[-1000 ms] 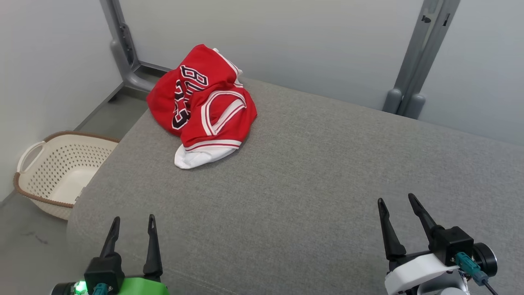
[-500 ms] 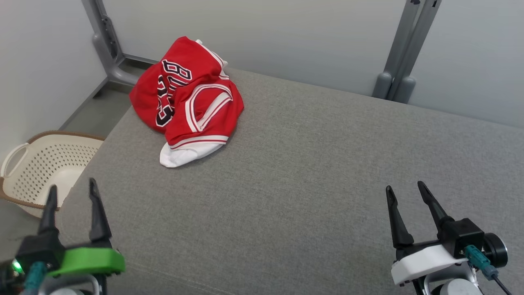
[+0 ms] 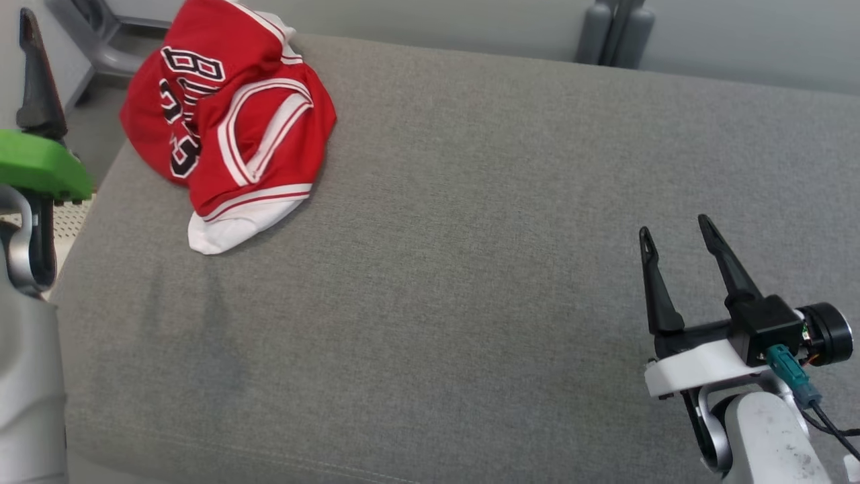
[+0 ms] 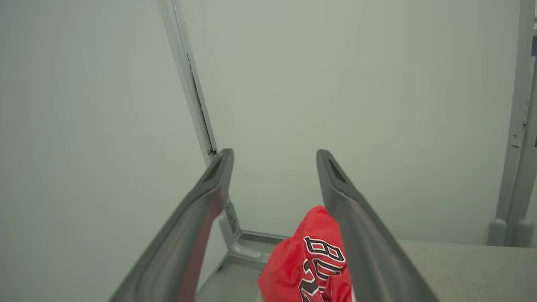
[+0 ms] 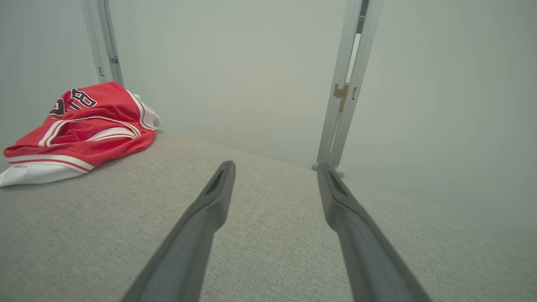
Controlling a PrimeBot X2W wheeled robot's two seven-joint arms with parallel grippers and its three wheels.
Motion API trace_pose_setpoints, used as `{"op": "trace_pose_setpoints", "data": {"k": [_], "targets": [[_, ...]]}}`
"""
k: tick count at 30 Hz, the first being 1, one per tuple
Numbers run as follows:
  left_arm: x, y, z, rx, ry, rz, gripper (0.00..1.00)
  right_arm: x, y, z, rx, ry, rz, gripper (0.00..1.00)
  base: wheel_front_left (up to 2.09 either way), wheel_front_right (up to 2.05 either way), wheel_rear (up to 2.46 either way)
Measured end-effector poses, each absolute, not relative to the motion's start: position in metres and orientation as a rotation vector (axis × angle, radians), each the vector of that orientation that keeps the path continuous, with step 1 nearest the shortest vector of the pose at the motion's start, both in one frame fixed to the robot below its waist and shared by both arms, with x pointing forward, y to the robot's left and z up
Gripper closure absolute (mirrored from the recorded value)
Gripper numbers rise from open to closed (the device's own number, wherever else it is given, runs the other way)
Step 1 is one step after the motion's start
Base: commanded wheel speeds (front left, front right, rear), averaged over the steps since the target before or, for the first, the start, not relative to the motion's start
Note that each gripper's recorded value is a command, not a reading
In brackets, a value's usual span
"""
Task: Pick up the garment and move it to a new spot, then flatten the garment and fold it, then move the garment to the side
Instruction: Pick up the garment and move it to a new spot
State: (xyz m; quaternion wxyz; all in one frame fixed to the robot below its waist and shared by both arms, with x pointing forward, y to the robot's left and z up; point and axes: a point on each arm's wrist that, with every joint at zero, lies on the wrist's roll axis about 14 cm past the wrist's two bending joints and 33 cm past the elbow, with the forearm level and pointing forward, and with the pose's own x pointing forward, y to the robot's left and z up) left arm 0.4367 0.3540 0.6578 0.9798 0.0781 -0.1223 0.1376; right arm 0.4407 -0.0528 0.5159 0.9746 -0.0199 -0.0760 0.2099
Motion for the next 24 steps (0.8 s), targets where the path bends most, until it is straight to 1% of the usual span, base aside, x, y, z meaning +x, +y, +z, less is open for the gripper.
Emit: {"op": "trace_pose_setpoints", "data": {"k": [3, 5, 8, 13, 18, 24], "targets": [[0.473, 0.351, 0.625, 0.082, -0.097, 0.253, 0.0, 0.451, -0.061, 0.51, -0.051, -0.146, 0.398, 0.0, 0.0, 0.0, 0.0], [0.491, 0.345, 0.593, 0.084, 0.026, 0.227, 0.0, 0.457, -0.067, 0.505, -0.063, -0.141, 0.384, 0.0, 0.0, 0.0, 0.0], [0.507, 0.336, 0.542, 0.061, 0.191, 0.198, 0.0, 0.464, -0.074, 0.495, -0.075, -0.124, 0.364, 0.0, 0.0, 0.0, 0.0], [0.515, 0.323, 0.461, 0.028, 0.42, 0.164, 0.0, 0.471, -0.09, 0.474, -0.09, -0.078, 0.326, 0.0, 0.0, 0.0, 0.0], [0.515, 0.308, 0.406, -0.027, 0.562, 0.144, 0.0, 0.471, -0.104, 0.453, -0.099, -0.024, 0.295, 0.0, 0.0, 0.0, 0.0], [0.517, 0.31, 0.374, -0.021, 0.634, 0.161, 0.0, 0.47, -0.116, 0.44, -0.106, 0.011, 0.268, 0.0, 0.0, 0.0, 0.0]]}}
